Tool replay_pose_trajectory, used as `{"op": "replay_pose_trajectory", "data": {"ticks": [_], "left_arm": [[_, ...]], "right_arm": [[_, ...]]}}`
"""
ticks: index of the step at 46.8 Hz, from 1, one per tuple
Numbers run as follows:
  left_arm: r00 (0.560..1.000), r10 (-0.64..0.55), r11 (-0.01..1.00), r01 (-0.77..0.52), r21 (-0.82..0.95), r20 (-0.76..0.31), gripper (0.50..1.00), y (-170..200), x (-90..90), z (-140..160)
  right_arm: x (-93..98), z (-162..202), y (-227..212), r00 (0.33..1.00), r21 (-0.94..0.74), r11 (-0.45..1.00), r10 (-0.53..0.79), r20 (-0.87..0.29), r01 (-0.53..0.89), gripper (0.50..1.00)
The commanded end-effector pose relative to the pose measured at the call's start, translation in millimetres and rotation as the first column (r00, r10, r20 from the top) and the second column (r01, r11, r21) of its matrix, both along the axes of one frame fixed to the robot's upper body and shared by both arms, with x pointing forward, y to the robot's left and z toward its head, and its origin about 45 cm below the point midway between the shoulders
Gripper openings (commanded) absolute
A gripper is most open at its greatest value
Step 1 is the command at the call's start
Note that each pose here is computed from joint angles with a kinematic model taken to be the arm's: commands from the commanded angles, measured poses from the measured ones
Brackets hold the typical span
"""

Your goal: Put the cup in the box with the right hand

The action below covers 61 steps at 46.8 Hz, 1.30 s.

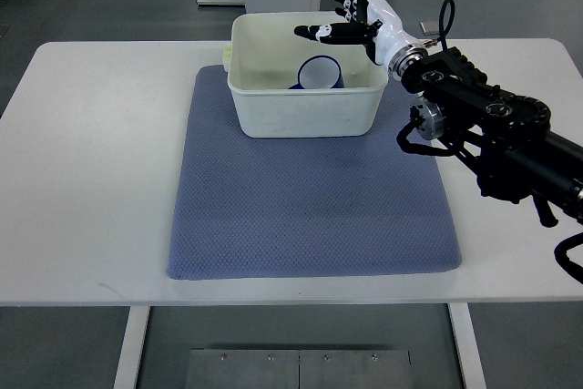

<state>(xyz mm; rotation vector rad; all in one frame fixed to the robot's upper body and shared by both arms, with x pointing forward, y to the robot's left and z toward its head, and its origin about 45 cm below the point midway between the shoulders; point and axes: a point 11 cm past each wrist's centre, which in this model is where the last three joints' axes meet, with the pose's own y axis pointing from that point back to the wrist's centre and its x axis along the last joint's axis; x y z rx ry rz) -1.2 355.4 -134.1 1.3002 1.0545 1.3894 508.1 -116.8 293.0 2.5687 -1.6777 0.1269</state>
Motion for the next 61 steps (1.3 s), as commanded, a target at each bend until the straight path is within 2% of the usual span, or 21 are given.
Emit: {"op": "replay_pose_trajectory", "data": {"ticks": [1, 17, 23, 39, 51, 61], "left_arm": [[1.0, -0.001, 1.0, 0.001, 0.0, 0.001, 1.0, 0.0, 0.5, 0.0], [1.0, 0.001, 1.0, -0.001, 0.0, 0.001, 1.0, 0.0, 0.5, 0.0], [1.0, 0.001, 1.0, -0.001, 0.0, -0.001, 1.0, 0.0, -0.4, 0.0], [1.0, -0.001, 1.0, 0.001, 0.0, 0.001, 1.0, 0.0, 0.5, 0.0], [1.0, 0.001, 1.0, -0.001, 0.0, -0.001, 1.0, 0.0, -0.4, 0.0], [1.0, -0.001, 1.0, 0.001, 0.0, 0.001, 1.0, 0.0, 0.5, 0.0]], "right_arm": [[4.7, 10.7, -16.3, 1.0, -0.011, 1.0, -0.019, 0.016, 0.019, 0.998], [17.2, 30.6, -98.0, 0.988, -0.002, 0.989, -0.151, 0.045, 0.151, 0.998], [15.1, 22.3, -130.0, 0.98, 0.008, 0.98, -0.196, 0.023, 0.196, 0.998], [-5.8, -27.8, -188.6, 0.954, 0.059, 0.954, -0.289, -0.087, 0.294, 0.998], [-25.1, -56.1, -198.5, 0.94, 0.128, 0.937, -0.306, -0.148, 0.325, 1.0], [-37.0, -79.2, -206.8, 0.926, 0.122, 0.929, -0.324, -0.192, 0.35, 1.0]]}}
